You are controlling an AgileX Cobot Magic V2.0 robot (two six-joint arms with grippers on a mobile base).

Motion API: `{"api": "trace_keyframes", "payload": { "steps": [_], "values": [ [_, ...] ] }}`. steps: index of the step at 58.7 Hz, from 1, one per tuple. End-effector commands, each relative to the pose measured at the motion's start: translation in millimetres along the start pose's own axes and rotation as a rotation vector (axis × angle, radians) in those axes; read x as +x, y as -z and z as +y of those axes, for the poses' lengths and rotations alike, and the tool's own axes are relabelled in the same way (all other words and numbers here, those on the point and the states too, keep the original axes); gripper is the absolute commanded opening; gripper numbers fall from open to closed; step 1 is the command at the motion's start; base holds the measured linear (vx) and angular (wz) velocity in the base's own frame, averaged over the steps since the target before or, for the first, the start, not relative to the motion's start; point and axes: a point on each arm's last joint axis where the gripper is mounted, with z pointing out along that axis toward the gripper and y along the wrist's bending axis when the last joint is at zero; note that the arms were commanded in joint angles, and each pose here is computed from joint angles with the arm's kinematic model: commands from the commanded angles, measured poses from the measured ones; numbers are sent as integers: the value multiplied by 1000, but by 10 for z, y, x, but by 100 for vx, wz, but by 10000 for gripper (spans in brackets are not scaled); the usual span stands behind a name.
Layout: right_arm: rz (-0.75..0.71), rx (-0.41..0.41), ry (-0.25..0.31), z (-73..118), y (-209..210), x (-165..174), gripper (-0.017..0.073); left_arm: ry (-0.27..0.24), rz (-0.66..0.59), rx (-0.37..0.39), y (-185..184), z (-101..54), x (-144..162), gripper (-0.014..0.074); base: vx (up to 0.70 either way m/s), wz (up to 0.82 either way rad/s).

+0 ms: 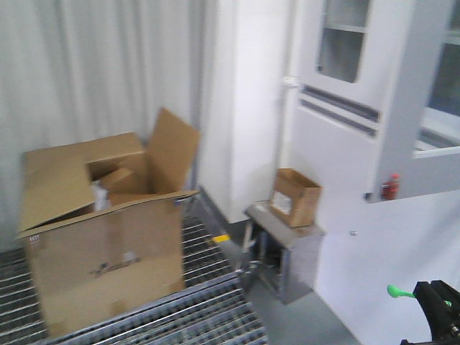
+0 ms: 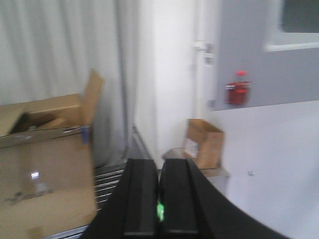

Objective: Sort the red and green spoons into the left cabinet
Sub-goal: 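Position the base in front of the cabinet shelf with the blue tray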

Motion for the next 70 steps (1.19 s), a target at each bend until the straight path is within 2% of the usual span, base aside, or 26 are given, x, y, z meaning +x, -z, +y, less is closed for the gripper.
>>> {"api": "trace_keyframes", "payload": {
  "steps": [1,33,70],
  "values": [
    [-127,-9,12,10,-14,-179,-8,-3,-87,31,51,-27,-146,-4,33,-73],
    [-127,-9,12,10,-14,-179,-8,-3,-86,31,51,-26,-146,-4,23,-79],
    [-127,-9,12,10,-14,-179,-8,-3,-86,31,51,-26,-146,-4,14,-53]
  ]
}}
